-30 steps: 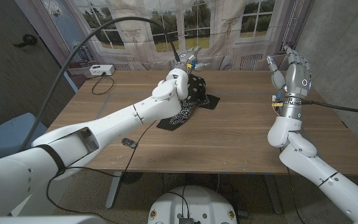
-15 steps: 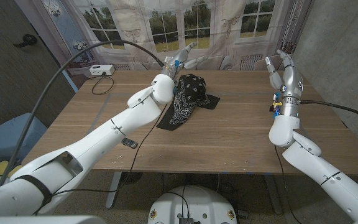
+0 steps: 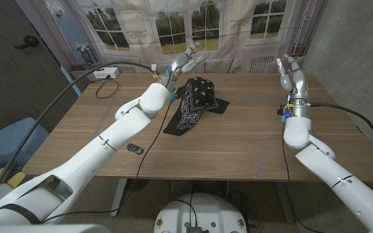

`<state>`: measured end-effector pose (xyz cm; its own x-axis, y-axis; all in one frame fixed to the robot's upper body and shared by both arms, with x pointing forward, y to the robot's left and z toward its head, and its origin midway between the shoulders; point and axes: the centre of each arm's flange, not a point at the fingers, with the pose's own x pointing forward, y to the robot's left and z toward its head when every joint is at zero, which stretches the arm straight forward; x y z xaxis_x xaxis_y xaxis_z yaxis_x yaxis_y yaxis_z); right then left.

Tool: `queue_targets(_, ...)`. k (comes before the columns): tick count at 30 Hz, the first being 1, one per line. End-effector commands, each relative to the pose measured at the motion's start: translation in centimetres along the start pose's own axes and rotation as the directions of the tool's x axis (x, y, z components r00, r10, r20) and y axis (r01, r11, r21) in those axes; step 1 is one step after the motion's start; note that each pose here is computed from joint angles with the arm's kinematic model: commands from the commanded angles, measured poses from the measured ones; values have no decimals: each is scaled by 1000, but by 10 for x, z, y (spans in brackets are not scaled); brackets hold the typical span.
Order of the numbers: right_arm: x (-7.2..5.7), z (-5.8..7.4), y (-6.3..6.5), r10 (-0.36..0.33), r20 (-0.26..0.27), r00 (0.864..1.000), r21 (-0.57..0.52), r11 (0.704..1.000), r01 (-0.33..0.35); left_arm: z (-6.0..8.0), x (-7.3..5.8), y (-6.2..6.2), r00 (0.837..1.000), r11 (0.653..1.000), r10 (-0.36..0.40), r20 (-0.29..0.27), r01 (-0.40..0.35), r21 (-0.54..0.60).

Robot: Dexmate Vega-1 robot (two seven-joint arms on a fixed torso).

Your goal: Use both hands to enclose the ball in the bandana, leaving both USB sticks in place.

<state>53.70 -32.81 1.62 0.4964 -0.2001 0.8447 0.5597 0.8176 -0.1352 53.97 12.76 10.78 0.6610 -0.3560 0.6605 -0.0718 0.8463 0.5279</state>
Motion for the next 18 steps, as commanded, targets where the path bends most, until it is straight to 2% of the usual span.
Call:
queue_targets(1, 9, -14, 9, -4, -74, 997, 131, 991, 13, -28, -26, 14, 1000, 976, 2, 25, 3, -217)
queue_targets(3, 10, -14, 11, -21, -89, 996, 120, 992, 32, -32, -32, 17, 1000, 971, 2, 26, 4, -237)
queue_targets(10, 13, -13, 24, -11, -114, 993, 118, 993, 24, -46, -50, 23, 1000, 955, 10, 1, -10, -296)
queue_targets(18, 26, -9, 48, 31, -92, 995, 131, 991, -19, -66, -57, 31, 998, 944, 40, -40, -51, -326)
